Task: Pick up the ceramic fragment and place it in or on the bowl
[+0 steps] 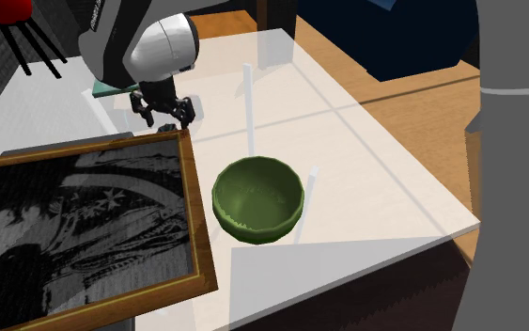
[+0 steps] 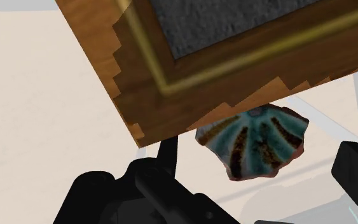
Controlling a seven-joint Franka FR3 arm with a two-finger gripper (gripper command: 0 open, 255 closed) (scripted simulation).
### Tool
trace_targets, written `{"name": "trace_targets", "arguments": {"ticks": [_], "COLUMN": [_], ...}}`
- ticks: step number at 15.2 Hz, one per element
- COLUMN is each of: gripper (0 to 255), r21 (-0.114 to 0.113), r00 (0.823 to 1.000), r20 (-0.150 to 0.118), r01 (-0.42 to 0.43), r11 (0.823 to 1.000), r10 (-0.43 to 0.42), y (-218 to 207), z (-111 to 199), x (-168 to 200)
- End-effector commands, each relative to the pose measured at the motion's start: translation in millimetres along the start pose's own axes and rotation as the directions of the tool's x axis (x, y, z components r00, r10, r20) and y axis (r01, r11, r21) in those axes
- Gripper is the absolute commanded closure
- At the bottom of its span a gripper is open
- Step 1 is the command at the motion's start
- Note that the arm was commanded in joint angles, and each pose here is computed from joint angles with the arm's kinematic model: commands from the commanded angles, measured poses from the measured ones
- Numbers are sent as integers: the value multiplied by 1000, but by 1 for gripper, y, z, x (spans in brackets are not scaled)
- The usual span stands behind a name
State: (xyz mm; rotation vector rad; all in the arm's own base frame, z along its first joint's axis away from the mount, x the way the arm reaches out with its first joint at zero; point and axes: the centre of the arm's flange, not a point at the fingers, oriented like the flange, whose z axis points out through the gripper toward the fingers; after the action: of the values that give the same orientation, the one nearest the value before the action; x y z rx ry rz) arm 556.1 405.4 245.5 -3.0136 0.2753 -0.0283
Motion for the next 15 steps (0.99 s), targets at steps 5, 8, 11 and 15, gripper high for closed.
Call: {"name": "trace_targets", "arguments": {"ticks": [5, 8, 11, 15], "gripper": [0, 0, 255, 255], "r21": [0, 0, 0, 0], "r00": [1000, 1000, 1000, 1000], "r20": [0, 0, 0, 0], "r01": [0, 0, 0, 0], "r11": [1000, 1000, 1000, 1000], "r10": [0, 0, 0, 0], "y": [-1, -1, 0, -1], "z": [8, 8, 8, 8], "x": [-1, -1, -1, -1]}}
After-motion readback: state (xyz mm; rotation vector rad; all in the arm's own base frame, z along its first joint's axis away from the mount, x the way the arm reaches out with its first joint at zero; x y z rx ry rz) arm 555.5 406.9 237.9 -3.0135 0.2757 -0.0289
